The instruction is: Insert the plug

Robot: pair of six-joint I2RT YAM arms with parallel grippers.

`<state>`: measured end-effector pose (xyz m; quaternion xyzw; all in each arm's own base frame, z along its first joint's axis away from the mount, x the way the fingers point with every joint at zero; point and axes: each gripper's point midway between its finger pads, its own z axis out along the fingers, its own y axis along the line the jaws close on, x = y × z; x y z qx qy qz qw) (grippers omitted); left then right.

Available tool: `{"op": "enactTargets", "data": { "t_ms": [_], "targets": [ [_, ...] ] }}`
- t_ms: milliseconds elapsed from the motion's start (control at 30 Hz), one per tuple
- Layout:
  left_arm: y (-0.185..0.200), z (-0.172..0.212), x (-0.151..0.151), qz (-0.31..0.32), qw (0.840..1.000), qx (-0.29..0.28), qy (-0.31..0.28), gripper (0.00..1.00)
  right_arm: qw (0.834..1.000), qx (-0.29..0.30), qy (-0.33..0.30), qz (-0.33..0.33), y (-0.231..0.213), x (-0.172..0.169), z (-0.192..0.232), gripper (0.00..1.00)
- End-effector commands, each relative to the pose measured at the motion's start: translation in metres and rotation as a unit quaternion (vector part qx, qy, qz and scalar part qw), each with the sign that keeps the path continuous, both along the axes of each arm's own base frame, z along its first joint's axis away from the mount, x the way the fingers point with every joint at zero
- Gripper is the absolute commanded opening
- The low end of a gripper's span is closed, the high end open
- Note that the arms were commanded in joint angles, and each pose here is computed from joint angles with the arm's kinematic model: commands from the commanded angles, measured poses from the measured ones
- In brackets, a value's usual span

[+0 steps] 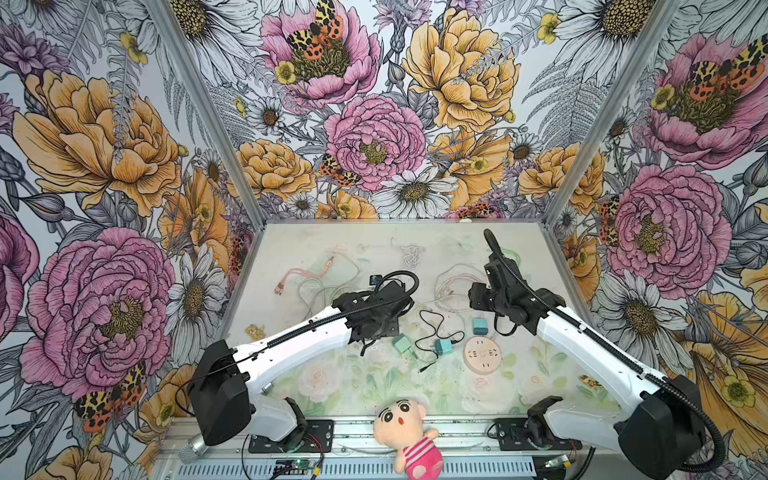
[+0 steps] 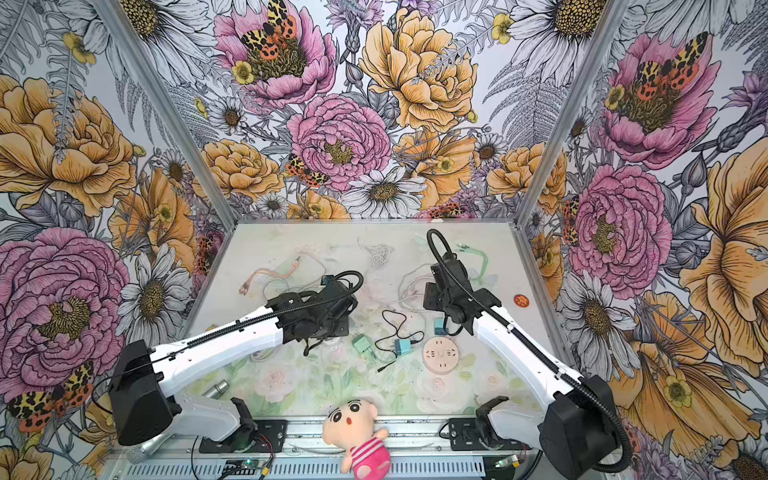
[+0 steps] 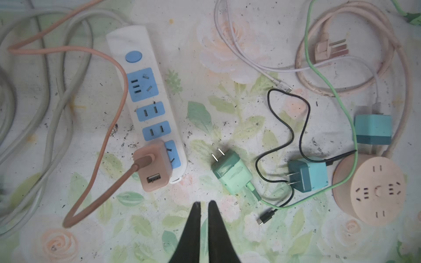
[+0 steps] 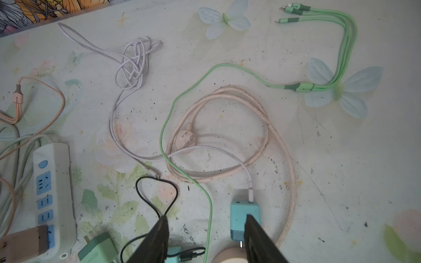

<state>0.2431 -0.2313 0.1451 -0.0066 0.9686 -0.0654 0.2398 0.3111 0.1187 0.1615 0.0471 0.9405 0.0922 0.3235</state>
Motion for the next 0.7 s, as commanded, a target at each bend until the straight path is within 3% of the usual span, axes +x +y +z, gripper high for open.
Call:
{"op": "enactTargets", "data": {
  "t_ms": [0, 300, 667],
  "targets": [
    [-0.010, -0.016, 0.011, -0.011, 0.999, 0.038, 0.006, 0.12, 1.000, 0.017, -0.018, -0.005, 0.002, 0.004, 0.012, 0.55],
    [-0.026, -0.059, 0.044, -0.007, 0.995, 0.098, 0.030, 0.11, 1.000, 0.008, -0.017, -0.003, 0.001, 0.005, 0.009, 0.54],
    [-0.010, -0.113, 0.041, -0.007, 0.988, 0.128, 0.088, 0.10, 1.000, 0.005, -0.001, 0.001, 0.004, 0.007, -0.002, 0.54]
  ]
}}
